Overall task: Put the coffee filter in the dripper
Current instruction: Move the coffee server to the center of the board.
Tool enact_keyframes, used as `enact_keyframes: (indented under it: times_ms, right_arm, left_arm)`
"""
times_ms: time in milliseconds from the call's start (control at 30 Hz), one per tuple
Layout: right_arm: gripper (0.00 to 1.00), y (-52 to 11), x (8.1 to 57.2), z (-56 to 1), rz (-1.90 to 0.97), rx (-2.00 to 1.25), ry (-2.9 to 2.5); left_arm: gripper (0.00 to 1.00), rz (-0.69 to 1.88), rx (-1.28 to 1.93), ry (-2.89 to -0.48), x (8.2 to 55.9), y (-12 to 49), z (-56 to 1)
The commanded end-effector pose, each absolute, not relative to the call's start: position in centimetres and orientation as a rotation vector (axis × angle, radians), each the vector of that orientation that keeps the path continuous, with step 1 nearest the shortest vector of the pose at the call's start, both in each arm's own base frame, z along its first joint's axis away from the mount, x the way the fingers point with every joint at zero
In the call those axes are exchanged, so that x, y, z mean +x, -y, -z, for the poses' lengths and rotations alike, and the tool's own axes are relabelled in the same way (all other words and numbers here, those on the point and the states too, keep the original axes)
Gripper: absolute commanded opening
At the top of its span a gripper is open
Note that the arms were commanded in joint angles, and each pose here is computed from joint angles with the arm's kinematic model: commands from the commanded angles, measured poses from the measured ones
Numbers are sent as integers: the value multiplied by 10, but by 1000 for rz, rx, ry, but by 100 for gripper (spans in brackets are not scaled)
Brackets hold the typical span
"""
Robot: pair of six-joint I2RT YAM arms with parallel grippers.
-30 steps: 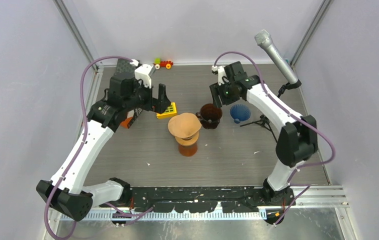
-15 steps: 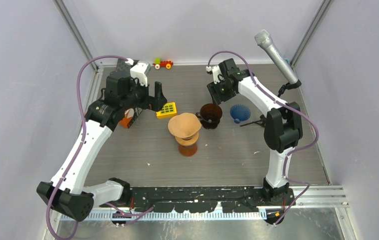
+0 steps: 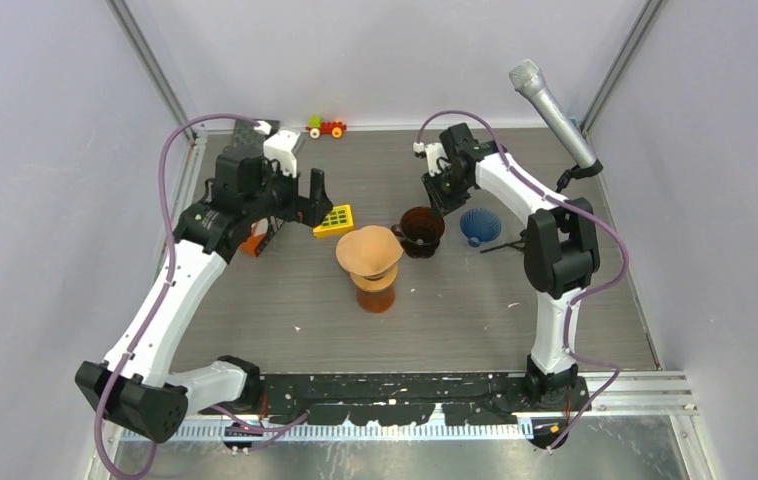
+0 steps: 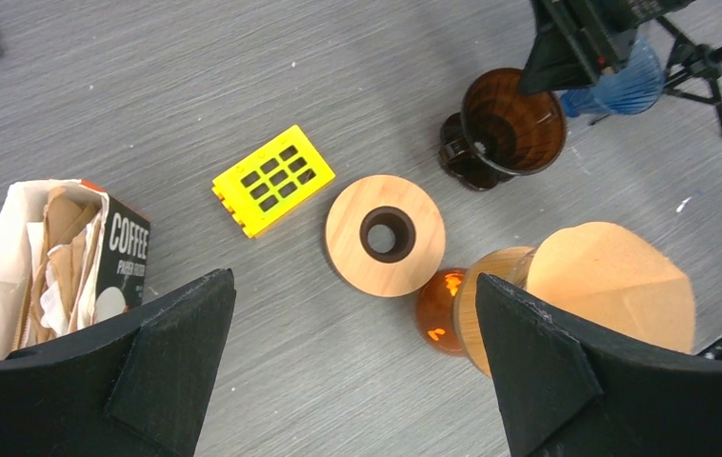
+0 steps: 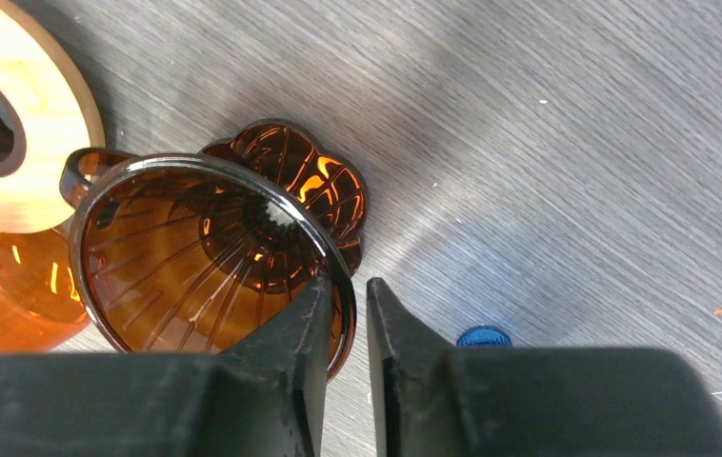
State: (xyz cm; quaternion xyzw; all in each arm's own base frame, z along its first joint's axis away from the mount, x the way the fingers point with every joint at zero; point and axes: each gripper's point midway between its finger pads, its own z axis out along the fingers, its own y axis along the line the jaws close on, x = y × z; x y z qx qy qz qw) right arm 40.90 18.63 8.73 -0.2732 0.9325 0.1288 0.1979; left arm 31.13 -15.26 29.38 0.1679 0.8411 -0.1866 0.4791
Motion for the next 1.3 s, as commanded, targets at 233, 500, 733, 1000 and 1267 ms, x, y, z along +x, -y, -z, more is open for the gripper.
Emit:
enact_keyframes:
  times_ms: [233, 500, 733, 1000, 1267]
  right_arm:
    - [3, -183, 383, -100, -475, -761, -2616]
    - [1, -172, 341, -104, -501, -772, -2636]
    - [3, -156, 310, -96, -462, -784, -2659]
    - [13, -149, 290, -89, -465, -790, -2691]
    - [26, -146, 281, -92, -466, -799, -2696]
  left_arm:
    - [100, 253, 484, -2073, 338, 130, -258]
    - [100, 259, 572, -2209, 340, 134, -206]
    - [96, 352, 595, -2364, 338, 147, -155]
    - [90, 432, 594, -2489, 344, 166, -110]
    - [88, 450, 570, -2596, 349, 180, -75]
